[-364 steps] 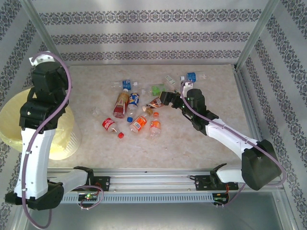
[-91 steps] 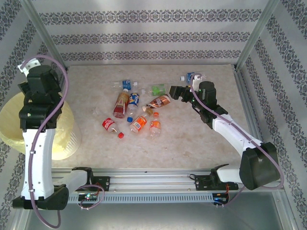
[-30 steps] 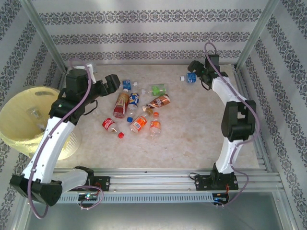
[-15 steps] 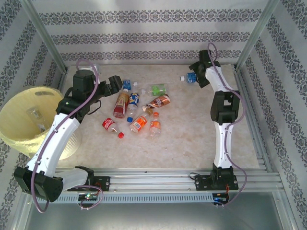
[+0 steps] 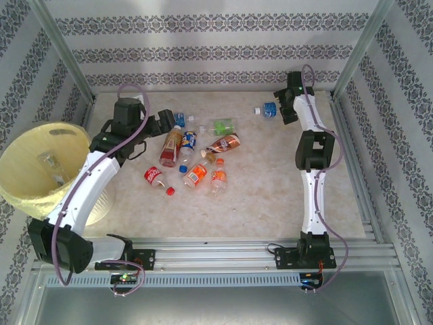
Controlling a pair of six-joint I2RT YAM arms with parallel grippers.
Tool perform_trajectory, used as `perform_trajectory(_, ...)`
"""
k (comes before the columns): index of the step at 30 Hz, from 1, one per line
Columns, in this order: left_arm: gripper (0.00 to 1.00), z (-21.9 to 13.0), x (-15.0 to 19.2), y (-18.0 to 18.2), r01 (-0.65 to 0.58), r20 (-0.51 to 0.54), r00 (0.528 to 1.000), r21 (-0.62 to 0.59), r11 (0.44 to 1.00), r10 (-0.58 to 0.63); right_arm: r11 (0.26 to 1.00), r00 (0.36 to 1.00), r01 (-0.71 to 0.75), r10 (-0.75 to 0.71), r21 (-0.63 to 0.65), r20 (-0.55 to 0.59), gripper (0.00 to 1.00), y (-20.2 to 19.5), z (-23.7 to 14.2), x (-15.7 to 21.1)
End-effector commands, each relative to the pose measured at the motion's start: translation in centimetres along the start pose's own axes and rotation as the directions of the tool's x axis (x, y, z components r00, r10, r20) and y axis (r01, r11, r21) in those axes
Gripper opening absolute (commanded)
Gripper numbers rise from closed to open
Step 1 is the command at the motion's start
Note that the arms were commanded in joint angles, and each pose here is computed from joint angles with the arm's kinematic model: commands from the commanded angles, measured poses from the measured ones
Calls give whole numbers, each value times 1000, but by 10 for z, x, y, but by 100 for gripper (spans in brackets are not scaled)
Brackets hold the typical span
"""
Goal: Put the plastic bottles in the bin
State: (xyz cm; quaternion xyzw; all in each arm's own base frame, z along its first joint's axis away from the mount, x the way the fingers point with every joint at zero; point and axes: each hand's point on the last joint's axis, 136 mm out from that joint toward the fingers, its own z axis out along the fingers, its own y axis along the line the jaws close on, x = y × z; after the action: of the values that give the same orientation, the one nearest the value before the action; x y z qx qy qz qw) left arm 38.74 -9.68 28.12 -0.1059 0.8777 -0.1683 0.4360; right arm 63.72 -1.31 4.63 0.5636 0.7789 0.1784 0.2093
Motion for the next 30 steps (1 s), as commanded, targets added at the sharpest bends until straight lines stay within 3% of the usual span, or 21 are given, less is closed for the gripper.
perform_trajectory(1,100,10,-4,-9,-40,-1,999,18,999,40,999,1000,3,-3,-36,-17,98,10,3,0)
perform_trajectory(10,100,21,-1,-7,-50,-21,999,9,999,50,1000,1000,-8,8,-16,-25,98,-5,17,4)
perform_trajectory(16,100,21,-1,-7,-48,-22,999,6,999,48,1000,1000,-29,29,2,-6,73,-10,15,1)
perform_trajectory(21,100,20,0,-11,-45,-26,999,27,999,46,998,1000,-7,7,-55,14,61,-1,0,-3)
perform_trajectory(30,100,21,18,-56,-42,-70,995,291,956,65,950,992,123,-128,-287,0,46,13,-69,19)
